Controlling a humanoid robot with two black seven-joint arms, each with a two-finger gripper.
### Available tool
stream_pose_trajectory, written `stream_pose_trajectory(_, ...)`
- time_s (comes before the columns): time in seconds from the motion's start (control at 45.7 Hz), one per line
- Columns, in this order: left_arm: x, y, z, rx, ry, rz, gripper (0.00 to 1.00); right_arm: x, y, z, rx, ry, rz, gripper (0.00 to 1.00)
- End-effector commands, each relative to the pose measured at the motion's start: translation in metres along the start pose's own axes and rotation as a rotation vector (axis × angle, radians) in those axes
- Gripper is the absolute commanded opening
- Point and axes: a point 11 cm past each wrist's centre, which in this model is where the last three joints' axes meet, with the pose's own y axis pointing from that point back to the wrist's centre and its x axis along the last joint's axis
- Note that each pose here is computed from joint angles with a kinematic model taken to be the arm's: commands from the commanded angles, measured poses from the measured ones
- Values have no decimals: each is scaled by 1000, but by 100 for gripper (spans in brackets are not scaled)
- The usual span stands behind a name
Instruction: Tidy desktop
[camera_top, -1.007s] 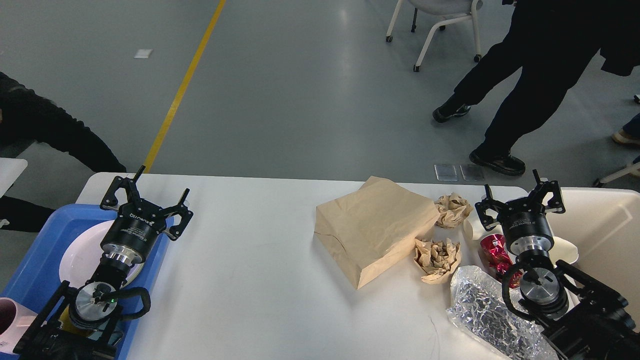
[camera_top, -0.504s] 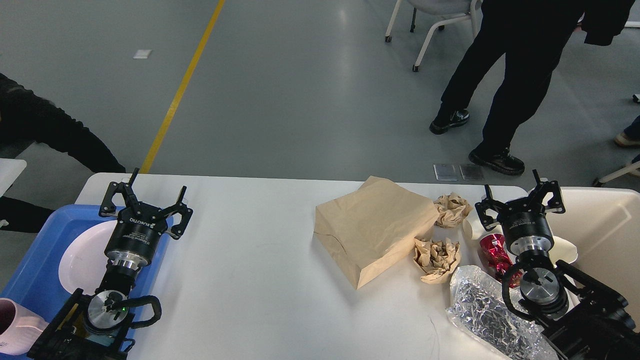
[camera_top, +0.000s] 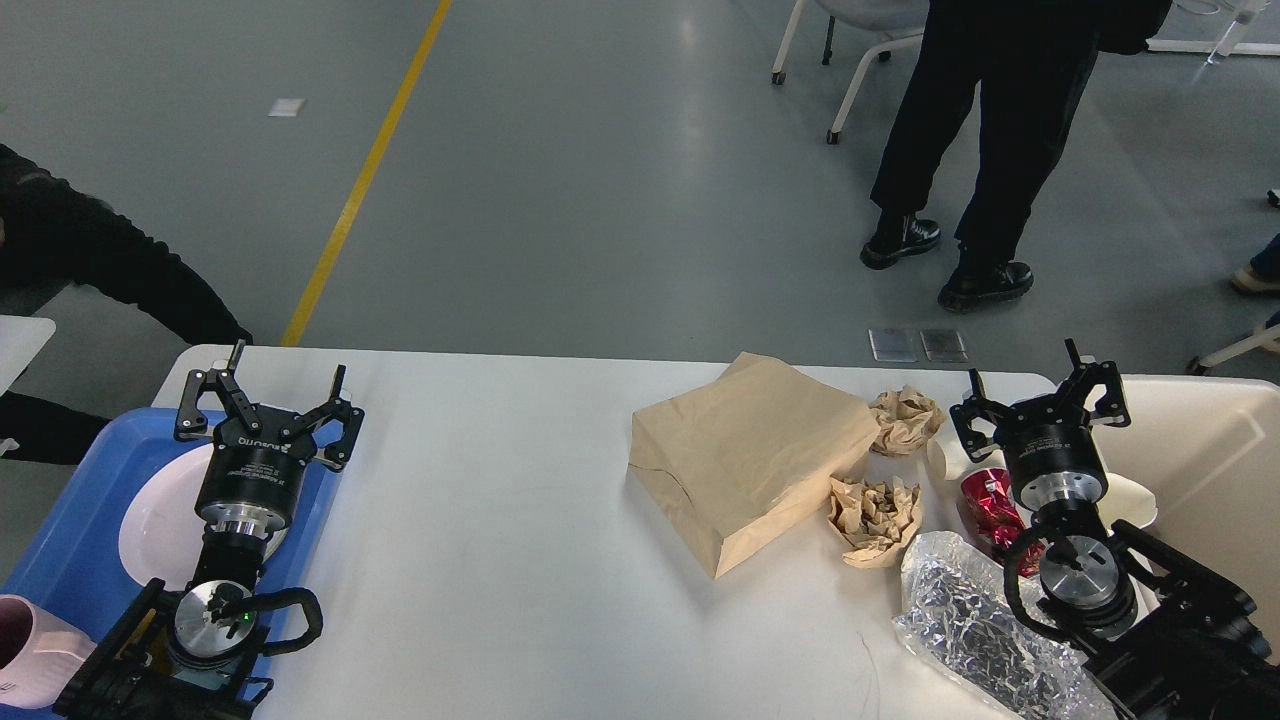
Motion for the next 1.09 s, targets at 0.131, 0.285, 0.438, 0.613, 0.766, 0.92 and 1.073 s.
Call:
stream_pose_trajectory(0.131, -1, 0, 0, 1, 0, -5, 96, 0, 0, 0, 0, 0, 0, 100)
stream_pose_trajectory(0.285, -1, 0, 0, 0, 1, -5, 96, 0, 0, 0, 0, 0, 0, 100)
stream_pose_trajectory(0.438, -1, 0, 0, 1, 0, -5, 96, 0, 0, 0, 0, 0, 0, 100)
stream_pose_trajectory(0.613, -1, 0, -1, 1, 1, -5, 96, 0, 0, 0, 1, -1, 0, 100)
stream_pose_trajectory(0.766, -1, 0, 0, 1, 0, -5, 96, -2, -2, 0, -2, 7, -4, 100)
stream_pose_trajectory(0.92, -1, 0, 0, 0, 1, -5, 96, -1, -4, -4, 10, 4, 0, 100)
stream_pose_trajectory(1.073, -1, 0, 0, 1, 0, -5, 96, -2, -10, -37, 80, -5, -16, 100)
